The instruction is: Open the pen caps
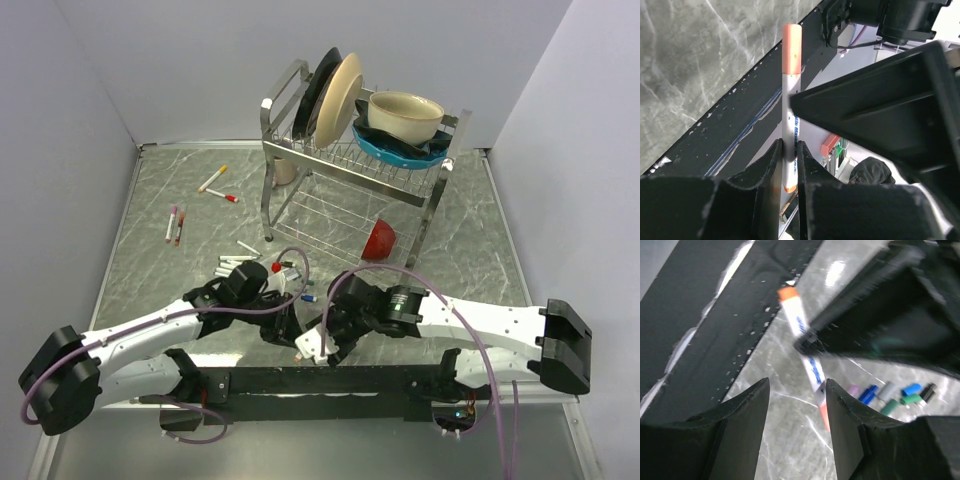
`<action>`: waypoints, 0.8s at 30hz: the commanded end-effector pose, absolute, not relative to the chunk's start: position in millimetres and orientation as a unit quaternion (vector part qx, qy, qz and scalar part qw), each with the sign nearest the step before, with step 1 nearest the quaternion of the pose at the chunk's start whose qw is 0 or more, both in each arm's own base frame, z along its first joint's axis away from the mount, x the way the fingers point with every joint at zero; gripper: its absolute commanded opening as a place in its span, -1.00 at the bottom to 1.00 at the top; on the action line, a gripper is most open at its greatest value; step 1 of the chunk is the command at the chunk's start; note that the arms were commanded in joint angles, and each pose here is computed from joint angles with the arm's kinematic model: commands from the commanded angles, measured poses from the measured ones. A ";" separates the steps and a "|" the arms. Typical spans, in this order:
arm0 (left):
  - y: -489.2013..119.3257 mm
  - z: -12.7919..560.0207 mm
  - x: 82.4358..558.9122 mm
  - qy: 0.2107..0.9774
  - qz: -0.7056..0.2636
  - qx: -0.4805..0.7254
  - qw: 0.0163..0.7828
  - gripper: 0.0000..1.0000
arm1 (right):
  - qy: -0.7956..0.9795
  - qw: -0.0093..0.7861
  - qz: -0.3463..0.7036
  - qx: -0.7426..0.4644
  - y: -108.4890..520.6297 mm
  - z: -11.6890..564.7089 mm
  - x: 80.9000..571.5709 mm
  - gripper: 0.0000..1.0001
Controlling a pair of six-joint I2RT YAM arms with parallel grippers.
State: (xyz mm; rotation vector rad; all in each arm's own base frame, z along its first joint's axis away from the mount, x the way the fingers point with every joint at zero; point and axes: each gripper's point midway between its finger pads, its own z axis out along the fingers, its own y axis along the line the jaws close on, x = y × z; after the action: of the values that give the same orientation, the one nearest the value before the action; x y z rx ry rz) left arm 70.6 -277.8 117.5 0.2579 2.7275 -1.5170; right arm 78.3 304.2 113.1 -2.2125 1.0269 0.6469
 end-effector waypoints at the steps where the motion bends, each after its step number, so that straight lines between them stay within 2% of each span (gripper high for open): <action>1: -289.2 143.2 73.2 0.847 -0.521 0.102 0.028 -0.98 | 0.373 0.289 0.240 -0.848 306.0 103.3 69.7 0.12; 7: -285.8 146.6 66.8 0.840 -0.531 0.106 0.031 -0.98 | 0.387 0.294 0.226 -0.844 312.0 99.4 72.3 0.03; 9: -285.5 149.9 66.3 0.836 -0.537 0.108 0.035 -0.98 | 0.396 0.296 0.225 -0.840 314.4 100.2 74.7 -0.07; 12: -283.7 148.9 68.8 0.840 -0.531 0.104 0.046 -0.98 | 0.410 0.296 0.222 -0.834 317.0 102.0 77.4 -0.36; 13: -283.2 149.1 70.1 0.840 -0.530 0.103 0.051 -0.96 | 0.415 0.295 0.221 -0.832 317.4 102.3 78.7 -0.56; 14: -282.2 151.2 71.8 0.841 -0.529 0.100 0.060 -0.90 | 0.420 0.298 0.219 -0.829 320.7 105.4 80.2 -0.68; 15: -281.0 148.4 82.1 0.848 -0.516 0.085 0.087 -0.80 | 0.437 0.297 0.222 -0.819 321.8 106.9 81.4 -0.76; 16: -277.8 148.8 87.7 0.855 -0.503 0.071 0.101 -0.38 | 0.447 0.295 0.218 -0.816 322.8 107.8 83.8 -0.85; 17: -273.5 155.5 97.5 0.856 -0.496 0.053 0.135 -0.16 | 0.453 0.292 0.220 -0.813 324.9 110.2 84.4 -0.89; 18: -266.8 155.3 113.7 0.863 -0.472 0.026 0.177 0.15 | 0.461 0.289 0.226 -0.808 326.0 111.7 83.0 -0.93; 21: -250.6 182.5 129.3 0.841 -0.478 -0.017 0.253 0.59 | 0.485 0.287 0.248 -0.788 330.6 119.5 80.8 -1.00; 22: -240.8 193.4 138.1 0.823 -0.483 -0.040 0.296 0.66 | 0.491 0.286 0.258 -0.781 332.5 122.8 80.2 -1.00; 24: -232.5 193.4 143.2 0.808 -0.491 -0.071 0.318 0.72 | 0.518 0.286 0.274 -0.758 336.7 130.7 85.3 -1.00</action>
State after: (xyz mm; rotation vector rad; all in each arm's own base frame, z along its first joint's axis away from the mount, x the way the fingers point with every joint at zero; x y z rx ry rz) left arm 104.6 -247.8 158.1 0.0378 2.3971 -1.3284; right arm 83.6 318.1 102.2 -2.1629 1.2806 0.6163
